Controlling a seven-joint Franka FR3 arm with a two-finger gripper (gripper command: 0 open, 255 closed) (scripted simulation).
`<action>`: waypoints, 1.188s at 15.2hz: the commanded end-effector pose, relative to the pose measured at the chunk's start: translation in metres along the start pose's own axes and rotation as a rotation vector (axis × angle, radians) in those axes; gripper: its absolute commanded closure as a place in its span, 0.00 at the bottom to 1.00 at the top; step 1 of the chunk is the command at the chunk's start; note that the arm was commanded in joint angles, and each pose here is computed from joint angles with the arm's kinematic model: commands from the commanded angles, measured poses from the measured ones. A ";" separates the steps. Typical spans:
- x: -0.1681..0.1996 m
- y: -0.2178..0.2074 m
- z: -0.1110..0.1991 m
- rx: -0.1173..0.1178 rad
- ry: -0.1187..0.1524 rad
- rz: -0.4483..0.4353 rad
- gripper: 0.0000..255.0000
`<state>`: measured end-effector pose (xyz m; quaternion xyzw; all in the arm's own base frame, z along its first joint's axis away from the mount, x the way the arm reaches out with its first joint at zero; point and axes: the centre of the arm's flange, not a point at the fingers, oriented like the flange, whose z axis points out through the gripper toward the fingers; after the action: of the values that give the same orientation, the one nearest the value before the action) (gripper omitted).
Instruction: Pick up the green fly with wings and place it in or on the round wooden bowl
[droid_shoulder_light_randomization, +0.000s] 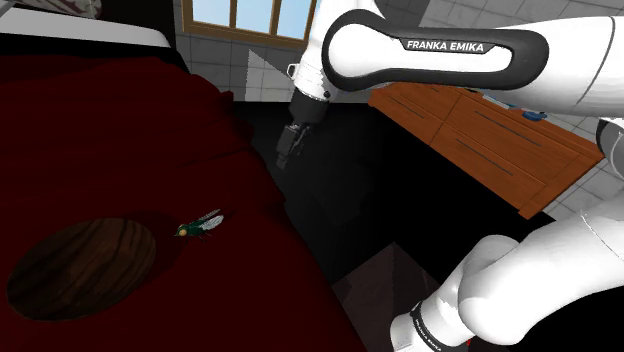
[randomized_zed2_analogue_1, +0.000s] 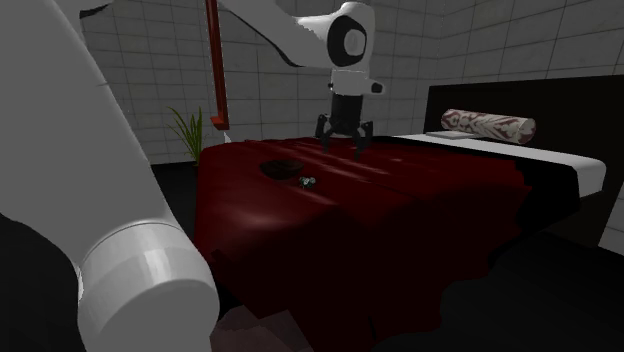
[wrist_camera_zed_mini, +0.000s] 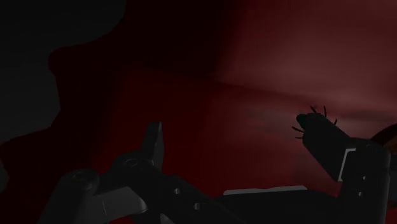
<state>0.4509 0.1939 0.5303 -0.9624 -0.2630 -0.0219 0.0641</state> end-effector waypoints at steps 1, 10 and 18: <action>0.017 -0.011 0.017 0.014 -0.014 -0.047 0.00; 0.087 -0.080 0.087 0.073 -0.074 -0.254 0.00; 0.118 -0.131 0.139 0.108 -0.110 -0.379 0.00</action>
<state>0.4873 0.3808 0.4224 -0.8917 -0.4413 0.0326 0.0957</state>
